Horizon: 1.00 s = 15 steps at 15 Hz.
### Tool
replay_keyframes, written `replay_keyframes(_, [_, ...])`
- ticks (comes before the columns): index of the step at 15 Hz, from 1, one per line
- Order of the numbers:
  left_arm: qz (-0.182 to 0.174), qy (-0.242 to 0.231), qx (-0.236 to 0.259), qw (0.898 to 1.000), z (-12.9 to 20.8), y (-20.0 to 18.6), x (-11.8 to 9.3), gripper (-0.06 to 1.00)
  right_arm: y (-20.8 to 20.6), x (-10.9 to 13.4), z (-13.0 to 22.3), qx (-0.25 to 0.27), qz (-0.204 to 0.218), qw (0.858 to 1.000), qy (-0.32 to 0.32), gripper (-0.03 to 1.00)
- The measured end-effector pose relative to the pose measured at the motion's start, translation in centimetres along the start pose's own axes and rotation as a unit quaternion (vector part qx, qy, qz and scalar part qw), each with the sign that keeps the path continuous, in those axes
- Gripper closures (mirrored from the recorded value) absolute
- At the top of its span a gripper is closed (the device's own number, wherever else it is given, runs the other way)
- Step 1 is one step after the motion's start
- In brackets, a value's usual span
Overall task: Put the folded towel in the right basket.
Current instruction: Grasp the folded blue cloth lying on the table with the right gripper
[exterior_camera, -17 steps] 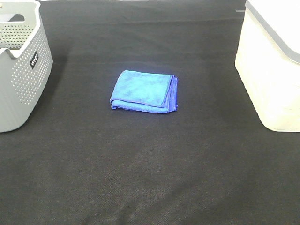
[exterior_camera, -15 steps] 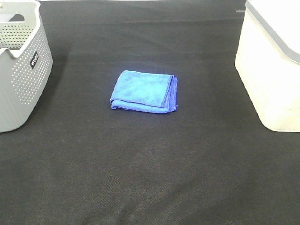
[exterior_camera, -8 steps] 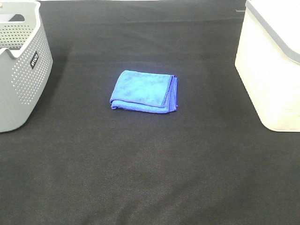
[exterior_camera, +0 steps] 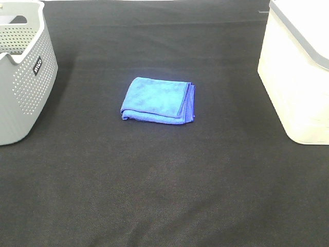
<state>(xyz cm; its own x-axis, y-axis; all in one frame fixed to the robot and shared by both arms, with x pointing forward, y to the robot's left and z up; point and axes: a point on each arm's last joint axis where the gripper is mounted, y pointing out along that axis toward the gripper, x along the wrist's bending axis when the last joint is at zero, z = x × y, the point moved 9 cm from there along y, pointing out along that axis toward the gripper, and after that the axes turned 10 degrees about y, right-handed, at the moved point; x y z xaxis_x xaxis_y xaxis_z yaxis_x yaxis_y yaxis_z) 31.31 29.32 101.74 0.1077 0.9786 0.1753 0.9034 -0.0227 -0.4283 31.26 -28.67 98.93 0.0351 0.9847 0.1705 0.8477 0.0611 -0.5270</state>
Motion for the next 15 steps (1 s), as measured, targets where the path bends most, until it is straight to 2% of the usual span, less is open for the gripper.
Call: replay_keyframes(15, [0.004,0.0,-0.001,1.0,-0.04,0.0,-0.14,-0.04,0.0,0.0,0.0,0.0,0.0,1.0,0.0,0.01])
